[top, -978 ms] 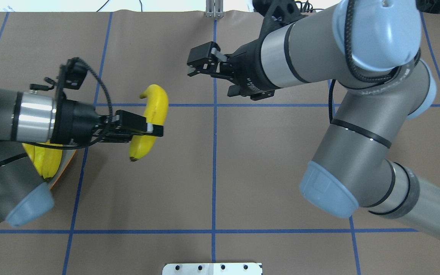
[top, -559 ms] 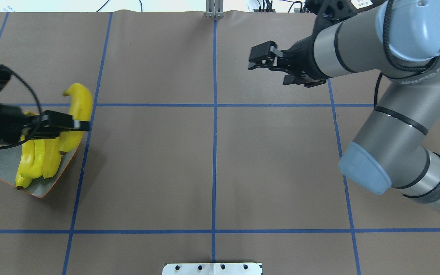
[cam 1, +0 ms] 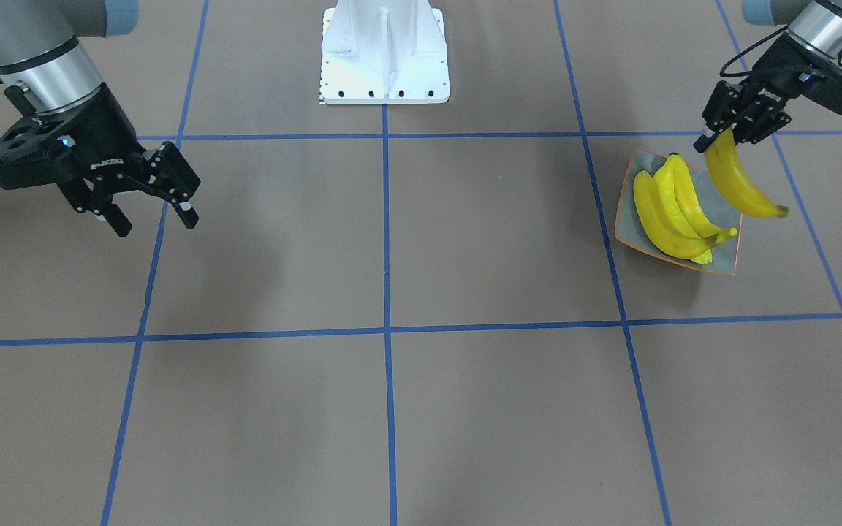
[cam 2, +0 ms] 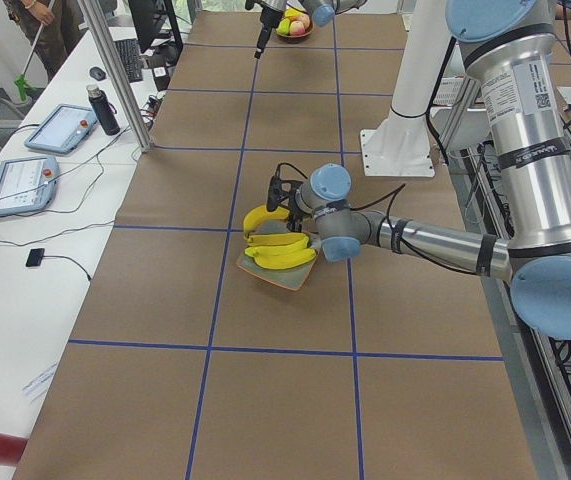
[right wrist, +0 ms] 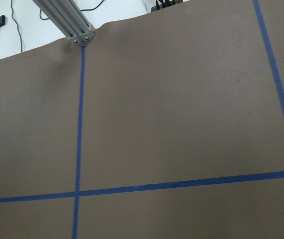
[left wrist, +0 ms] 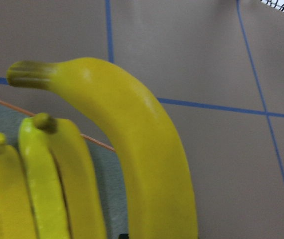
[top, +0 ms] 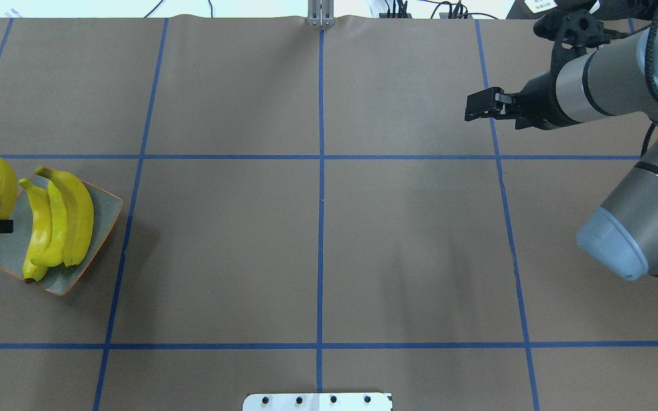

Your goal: Transfer all bananas from basket to plate

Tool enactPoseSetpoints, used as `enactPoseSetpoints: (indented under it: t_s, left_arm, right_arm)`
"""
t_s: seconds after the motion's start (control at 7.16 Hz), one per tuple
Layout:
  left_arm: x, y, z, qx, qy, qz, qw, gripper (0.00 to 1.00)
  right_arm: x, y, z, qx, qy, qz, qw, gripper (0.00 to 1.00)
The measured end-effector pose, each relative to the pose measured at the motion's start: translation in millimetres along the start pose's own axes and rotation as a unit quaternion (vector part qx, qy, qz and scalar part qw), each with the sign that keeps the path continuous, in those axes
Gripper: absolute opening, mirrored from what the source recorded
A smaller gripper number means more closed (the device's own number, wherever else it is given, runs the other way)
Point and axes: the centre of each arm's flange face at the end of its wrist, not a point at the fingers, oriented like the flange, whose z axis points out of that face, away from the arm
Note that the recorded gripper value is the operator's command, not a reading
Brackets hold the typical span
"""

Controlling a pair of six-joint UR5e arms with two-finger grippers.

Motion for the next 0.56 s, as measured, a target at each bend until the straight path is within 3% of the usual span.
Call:
enactPoseSetpoints:
  t_s: [0.14,0.28,0.56]
  left_arm:
    - [-14,4,6,-0.017,-0.029,-0.001,0.9994,0.00]
    - [-22,6,12,-0.030,-0.048,0.001,0.9984,0.33]
    - [-31,8,21,-0.043,-0.063,0.007,0.9971,0.66]
  right_arm:
    - [29,-4,-2,-0.006,0.014,-0.029,0.9995,1.00]
    - [57,-10,-8,-0.015,0.021,-0.051,0.9984,1.00]
    - [94,-20,-23,-0.027,0.022,-0.073,0.9967,1.00]
